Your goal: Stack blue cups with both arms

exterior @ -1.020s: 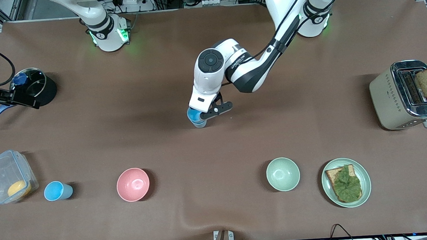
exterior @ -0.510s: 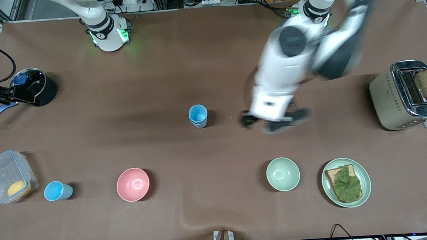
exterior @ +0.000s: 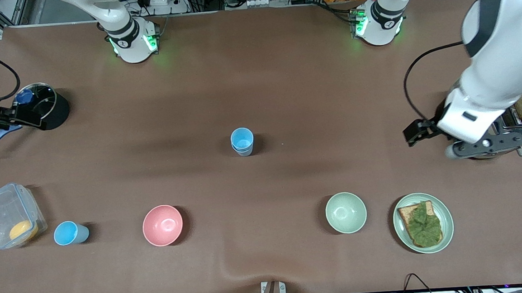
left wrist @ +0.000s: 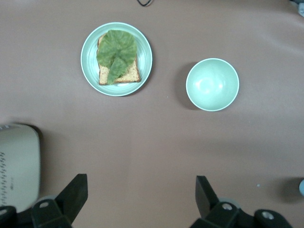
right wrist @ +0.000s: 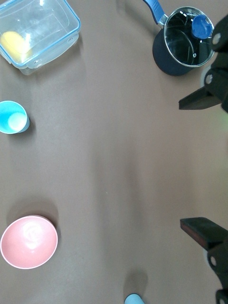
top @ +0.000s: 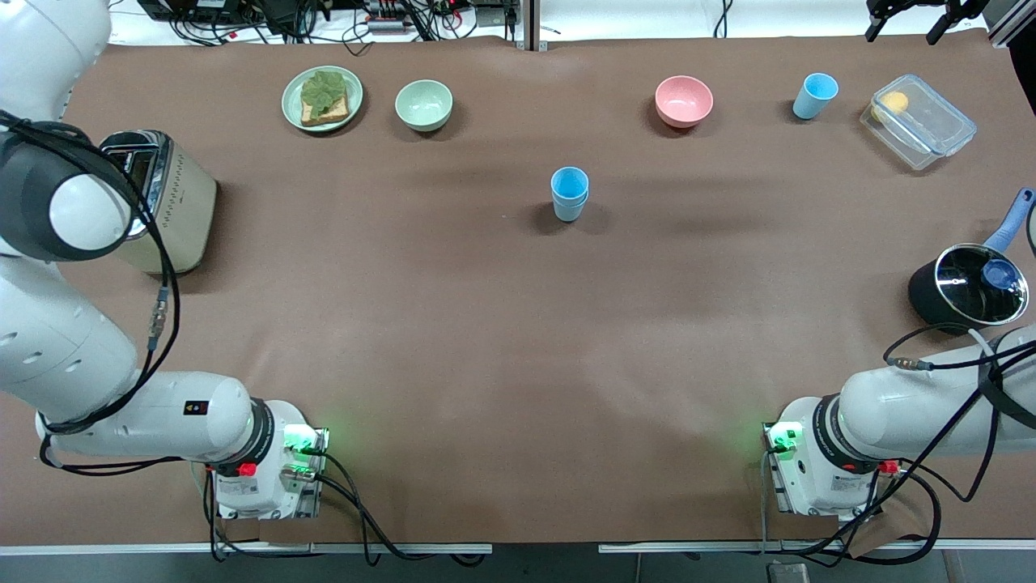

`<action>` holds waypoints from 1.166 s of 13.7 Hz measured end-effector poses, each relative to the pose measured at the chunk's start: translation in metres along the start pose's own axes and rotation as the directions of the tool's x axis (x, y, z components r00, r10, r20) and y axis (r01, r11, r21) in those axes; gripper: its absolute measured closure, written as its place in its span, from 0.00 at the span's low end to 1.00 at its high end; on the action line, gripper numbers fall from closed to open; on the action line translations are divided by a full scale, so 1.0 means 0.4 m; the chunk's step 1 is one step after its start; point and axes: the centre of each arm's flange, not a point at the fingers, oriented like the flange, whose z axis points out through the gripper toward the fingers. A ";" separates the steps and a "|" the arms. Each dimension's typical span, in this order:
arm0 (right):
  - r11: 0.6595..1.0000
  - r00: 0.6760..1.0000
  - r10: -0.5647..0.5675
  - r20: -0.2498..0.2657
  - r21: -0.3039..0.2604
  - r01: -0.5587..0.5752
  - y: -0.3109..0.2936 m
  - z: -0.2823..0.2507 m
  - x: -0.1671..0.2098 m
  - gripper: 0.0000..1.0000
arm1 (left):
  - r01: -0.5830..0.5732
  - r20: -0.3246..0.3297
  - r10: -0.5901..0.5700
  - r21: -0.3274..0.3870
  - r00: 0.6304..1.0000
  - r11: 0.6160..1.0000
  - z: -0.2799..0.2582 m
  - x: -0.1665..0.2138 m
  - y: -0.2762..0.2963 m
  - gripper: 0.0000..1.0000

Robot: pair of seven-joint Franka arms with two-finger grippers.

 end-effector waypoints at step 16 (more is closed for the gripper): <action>1.000 1.000 0.000 0.007 -0.002 0.000 0.001 0.004 -0.001 0.00 | -0.053 0.064 0.053 -0.013 0.997 0.999 -0.124 -0.102 -0.171 0.00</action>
